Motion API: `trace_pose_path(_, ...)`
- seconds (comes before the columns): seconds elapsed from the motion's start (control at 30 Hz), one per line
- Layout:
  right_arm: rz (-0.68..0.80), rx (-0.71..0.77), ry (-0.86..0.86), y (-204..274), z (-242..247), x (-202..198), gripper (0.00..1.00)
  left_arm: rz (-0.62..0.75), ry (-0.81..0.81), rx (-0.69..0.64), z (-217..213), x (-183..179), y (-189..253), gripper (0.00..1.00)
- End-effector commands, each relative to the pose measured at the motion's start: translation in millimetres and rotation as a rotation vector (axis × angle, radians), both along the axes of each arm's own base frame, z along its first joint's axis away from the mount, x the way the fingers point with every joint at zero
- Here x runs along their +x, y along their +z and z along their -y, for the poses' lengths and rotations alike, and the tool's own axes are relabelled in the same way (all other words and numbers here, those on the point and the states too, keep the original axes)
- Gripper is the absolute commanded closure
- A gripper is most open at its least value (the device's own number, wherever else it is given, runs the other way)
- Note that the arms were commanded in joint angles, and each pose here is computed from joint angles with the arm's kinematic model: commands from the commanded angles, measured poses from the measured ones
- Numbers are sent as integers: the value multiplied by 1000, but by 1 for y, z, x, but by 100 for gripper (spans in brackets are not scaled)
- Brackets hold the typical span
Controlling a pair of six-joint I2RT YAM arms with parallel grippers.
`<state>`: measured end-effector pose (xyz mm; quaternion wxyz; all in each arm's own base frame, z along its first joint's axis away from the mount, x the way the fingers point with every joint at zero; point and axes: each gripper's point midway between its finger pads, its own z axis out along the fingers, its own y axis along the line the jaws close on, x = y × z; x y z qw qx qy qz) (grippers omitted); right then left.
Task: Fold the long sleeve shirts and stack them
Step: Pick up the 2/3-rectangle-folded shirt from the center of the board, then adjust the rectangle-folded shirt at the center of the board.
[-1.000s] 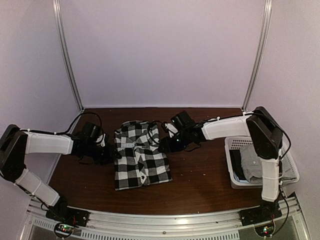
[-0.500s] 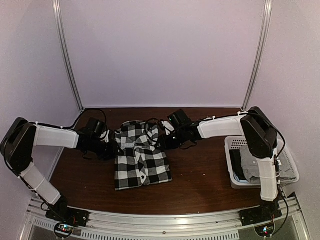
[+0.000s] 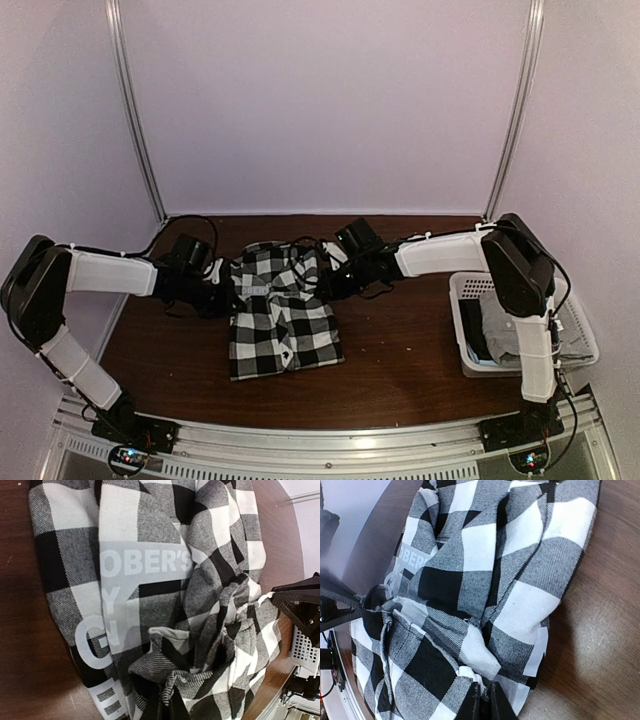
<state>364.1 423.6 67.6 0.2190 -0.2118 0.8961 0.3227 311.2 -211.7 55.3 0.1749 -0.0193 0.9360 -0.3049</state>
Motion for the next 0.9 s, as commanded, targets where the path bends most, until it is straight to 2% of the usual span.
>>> trace_pose_path(0.0, 24, 55, 26, 23, -8, 0, 100, 96, -80, -95, 16, 2, 36, 96)
trace_pose_path(0.1, 34, 97, 58, 42, -10, -10, 100, 113, -153, -151, 28, -13, 54, 97)
trace_pose_path(0.23, 59, 190, 143, 75, -10, -44, 100, 111, -279, -230, 48, -47, 70, 96)
trace_pose_path(0.43, 20, 230, 306, 83, 7, -128, 100, 3, -473, -326, 68, -124, 64, 95)
trace_pose_path(0.67, -156, 119, 419, 25, 54, -221, 100, -137, -522, -358, 54, -182, 42, 92)
trace_pose_path(0.87, -198, -12, 376, -12, 79, -234, 100, -215, -534, -313, 46, -199, 21, 88)
